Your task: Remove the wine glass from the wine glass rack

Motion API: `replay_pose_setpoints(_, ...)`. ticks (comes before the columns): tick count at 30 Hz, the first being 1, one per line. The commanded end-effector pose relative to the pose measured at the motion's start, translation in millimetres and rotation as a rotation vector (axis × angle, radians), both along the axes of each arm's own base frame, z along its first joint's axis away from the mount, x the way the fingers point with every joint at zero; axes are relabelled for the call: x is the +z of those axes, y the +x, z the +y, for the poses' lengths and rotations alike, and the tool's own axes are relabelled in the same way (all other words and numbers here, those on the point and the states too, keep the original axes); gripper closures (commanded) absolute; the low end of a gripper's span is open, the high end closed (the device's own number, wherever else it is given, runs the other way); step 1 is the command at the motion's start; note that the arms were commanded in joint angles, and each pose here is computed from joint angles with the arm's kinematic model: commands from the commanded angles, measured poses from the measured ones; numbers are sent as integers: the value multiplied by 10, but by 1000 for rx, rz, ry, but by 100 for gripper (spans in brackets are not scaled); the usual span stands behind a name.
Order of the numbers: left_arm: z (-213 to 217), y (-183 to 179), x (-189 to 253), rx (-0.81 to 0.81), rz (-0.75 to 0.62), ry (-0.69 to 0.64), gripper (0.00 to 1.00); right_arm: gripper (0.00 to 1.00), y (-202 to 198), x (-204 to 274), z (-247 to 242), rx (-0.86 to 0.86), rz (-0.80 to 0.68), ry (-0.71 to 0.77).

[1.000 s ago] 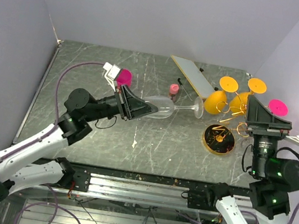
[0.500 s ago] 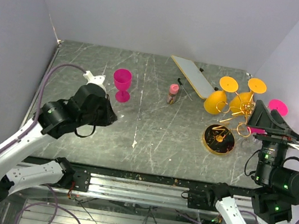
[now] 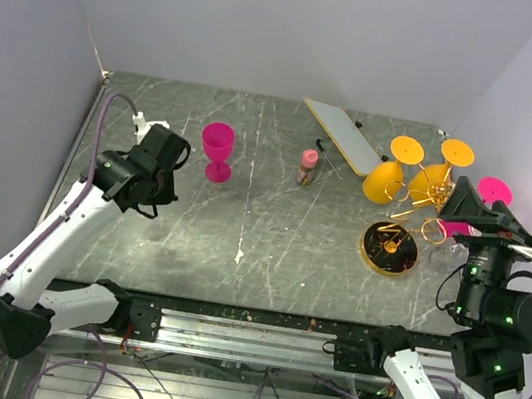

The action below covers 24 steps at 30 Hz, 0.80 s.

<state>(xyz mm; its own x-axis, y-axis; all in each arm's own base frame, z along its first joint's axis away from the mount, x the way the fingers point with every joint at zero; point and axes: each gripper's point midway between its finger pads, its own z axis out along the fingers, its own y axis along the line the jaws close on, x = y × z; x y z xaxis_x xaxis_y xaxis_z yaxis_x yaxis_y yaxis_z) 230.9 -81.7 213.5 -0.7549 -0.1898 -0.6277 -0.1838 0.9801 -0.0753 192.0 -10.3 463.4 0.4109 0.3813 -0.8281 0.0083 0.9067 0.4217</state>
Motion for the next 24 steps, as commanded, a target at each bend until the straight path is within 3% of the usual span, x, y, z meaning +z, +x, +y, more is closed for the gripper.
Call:
replay_pose_setpoints(1,43,267,116,-20,-57,-1,93,1,-58,61,-193,-91,30,63)
replay_pose_setpoints(4,107,412,126,12,-76,-10,93,0,-78,69,-265,-124,32,111)
replay_pose_setpoints(8,120,723,130,27,-101,-72,93,0,-156,18,-466,-210,16,292)
replay_pose_setpoints(17,94,1470,150,-4,-91,-171,93,0,-238,129,-589,-252,-24,447)
replay_pose_setpoints(19,71,1603,152,-13,-101,-173,93,0,-215,217,-441,-164,-24,376)
replay_pose_setpoints(22,48,1753,68,-11,-86,-176,93,0,-223,422,-117,-28,-38,-19)
replay_pose_setpoints(24,33,1822,-29,-14,-58,-172,93,0,-253,463,-92,-15,-61,-47)
